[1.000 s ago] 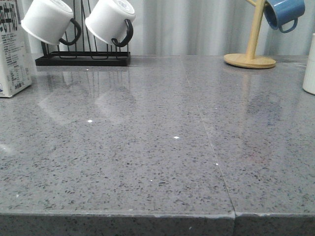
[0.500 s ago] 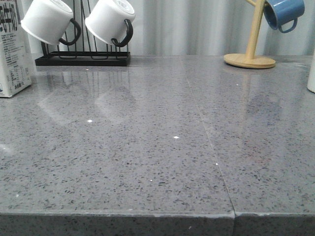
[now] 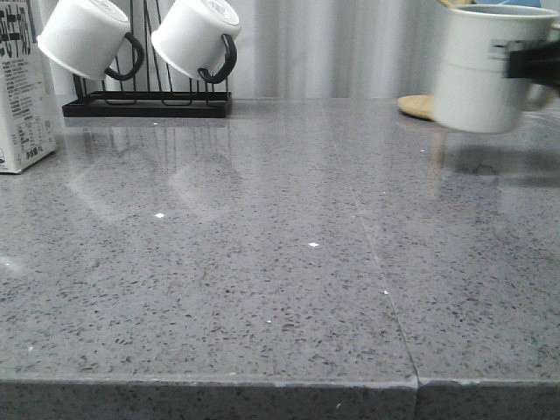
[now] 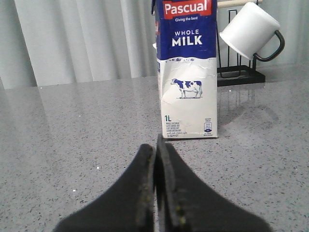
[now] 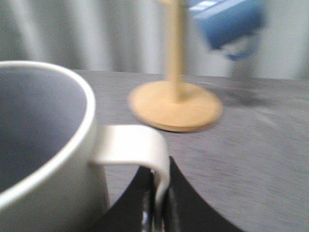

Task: Place milk next to cup
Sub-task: 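Grasp the HOME mug by its handle with the right gripper and lift it, then set the mug down at table center and release with the right gripper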

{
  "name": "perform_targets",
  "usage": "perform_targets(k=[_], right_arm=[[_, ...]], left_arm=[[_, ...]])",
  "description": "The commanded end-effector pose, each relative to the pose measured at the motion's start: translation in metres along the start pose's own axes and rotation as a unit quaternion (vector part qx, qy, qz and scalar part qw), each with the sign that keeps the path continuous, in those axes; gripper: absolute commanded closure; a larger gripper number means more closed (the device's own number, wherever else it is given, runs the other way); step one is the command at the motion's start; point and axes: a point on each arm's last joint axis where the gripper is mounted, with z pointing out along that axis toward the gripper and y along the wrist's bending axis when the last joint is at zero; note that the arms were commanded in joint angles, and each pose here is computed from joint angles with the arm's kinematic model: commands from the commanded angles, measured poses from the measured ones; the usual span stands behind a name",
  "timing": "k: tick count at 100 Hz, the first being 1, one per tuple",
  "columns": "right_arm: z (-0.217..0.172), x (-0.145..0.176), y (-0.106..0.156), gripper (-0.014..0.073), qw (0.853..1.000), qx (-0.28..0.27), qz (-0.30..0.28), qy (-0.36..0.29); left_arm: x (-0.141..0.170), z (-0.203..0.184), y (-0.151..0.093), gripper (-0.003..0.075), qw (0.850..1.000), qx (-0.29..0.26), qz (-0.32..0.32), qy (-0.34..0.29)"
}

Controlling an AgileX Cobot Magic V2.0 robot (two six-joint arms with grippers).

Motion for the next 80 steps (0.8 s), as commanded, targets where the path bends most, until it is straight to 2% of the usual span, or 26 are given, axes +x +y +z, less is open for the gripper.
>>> perform_targets(k=[1, 18, 31, 63, 70, 80], right_arm=[[0.005, -0.030, 0.021, 0.0657, 0.996, -0.038, -0.002, -0.084], [0.024, -0.022, 0.050, 0.0657, 0.994, -0.082, -0.001, -0.072], [0.032, -0.010, 0.061, 0.0657, 0.994, -0.098, -0.002, -0.052], [0.037, 0.002, 0.065, 0.0655, 0.994, -0.102, -0.003, -0.034], [0.037, 0.004, 0.065, 0.0610, 0.994, -0.102, -0.004, -0.026], [0.037, 0.007, 0.064, 0.0483, 0.995, -0.101, -0.005, -0.013]], left_arm=[[0.011, 0.000, -0.001, 0.0741, 1.000, -0.005, -0.001, -0.026], [0.011, 0.000, -0.001, 0.0741, 1.000, -0.005, -0.001, -0.026], [0.011, 0.000, -0.001, 0.0741, 1.000, -0.005, -0.001, -0.026], [0.011, 0.000, -0.001, 0.0741, 1.000, -0.005, -0.001, -0.026], [0.011, 0.000, -0.001, 0.0741, 1.000, -0.005, -0.001, -0.026], [0.011, 0.000, -0.001, 0.0741, 1.000, -0.005, -0.001, -0.026]])
